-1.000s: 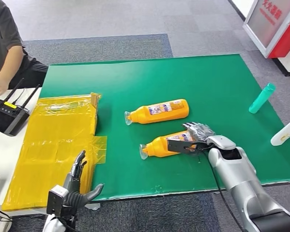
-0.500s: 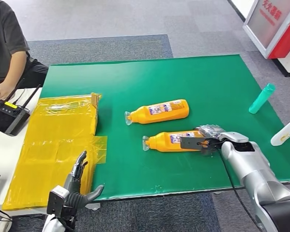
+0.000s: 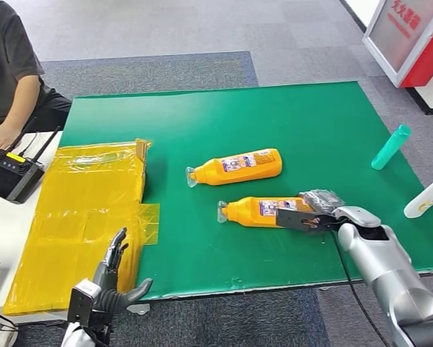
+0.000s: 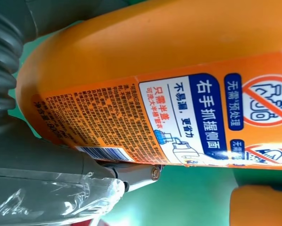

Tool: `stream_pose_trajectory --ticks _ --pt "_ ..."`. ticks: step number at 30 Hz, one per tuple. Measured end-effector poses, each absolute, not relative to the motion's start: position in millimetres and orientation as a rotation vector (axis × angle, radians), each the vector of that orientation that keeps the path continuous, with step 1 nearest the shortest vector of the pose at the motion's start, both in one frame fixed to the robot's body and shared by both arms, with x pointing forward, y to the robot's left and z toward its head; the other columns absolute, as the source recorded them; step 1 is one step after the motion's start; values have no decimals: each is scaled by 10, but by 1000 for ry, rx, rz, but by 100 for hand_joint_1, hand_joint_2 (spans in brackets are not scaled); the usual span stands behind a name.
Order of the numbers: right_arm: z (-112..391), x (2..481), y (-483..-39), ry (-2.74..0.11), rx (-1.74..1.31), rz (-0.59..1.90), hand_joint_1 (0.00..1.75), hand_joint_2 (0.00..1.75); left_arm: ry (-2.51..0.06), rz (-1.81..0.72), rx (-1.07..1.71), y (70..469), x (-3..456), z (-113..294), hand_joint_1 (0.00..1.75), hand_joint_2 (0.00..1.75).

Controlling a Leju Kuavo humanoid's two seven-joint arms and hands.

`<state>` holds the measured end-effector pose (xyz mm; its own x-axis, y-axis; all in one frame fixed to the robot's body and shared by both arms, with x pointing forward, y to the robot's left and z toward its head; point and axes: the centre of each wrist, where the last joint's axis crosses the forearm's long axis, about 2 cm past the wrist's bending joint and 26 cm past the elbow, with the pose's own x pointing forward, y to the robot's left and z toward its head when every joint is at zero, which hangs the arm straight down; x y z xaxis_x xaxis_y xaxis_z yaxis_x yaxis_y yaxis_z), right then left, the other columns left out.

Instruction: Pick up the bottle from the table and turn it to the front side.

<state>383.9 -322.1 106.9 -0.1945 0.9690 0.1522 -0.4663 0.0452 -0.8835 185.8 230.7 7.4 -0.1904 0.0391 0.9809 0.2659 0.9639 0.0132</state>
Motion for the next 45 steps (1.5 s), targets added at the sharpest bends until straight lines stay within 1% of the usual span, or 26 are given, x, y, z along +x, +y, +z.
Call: stream_pose_trajectory --ticks 3,9,13,19,23,30,36,45 --pt "959 3575 -3015 -1190 -672 1421 175 175 -1738 -177 -340 2287 1824 63 0 175" --pt "955 3050 -2290 -1541 -564 1276 175 175 -1702 -115 -606 2195 1809 59 0 175" --pt "1087 2863 -1919 -1699 -480 1180 175 175 -1683 -93 -665 2126 1811 37 0 175" --pt "1240 2719 -1593 -1842 -364 1093 175 175 -1680 -102 -695 2055 1855 52 0 175" --pt "1281 2620 -1385 -1881 -294 1040 175 175 -1694 -98 -698 1989 1898 94 0 175" --pt "1202 2491 -1195 -1875 -201 998 175 175 -1734 -100 -708 1919 1963 197 0 175" --pt "1077 2439 -1131 -1841 -172 998 175 175 -1791 -104 -739 1876 2030 335 0 175" --pt "845 2354 -1084 -1767 -101 1008 175 175 -1899 -82 -863 1832 2125 611 0 175"
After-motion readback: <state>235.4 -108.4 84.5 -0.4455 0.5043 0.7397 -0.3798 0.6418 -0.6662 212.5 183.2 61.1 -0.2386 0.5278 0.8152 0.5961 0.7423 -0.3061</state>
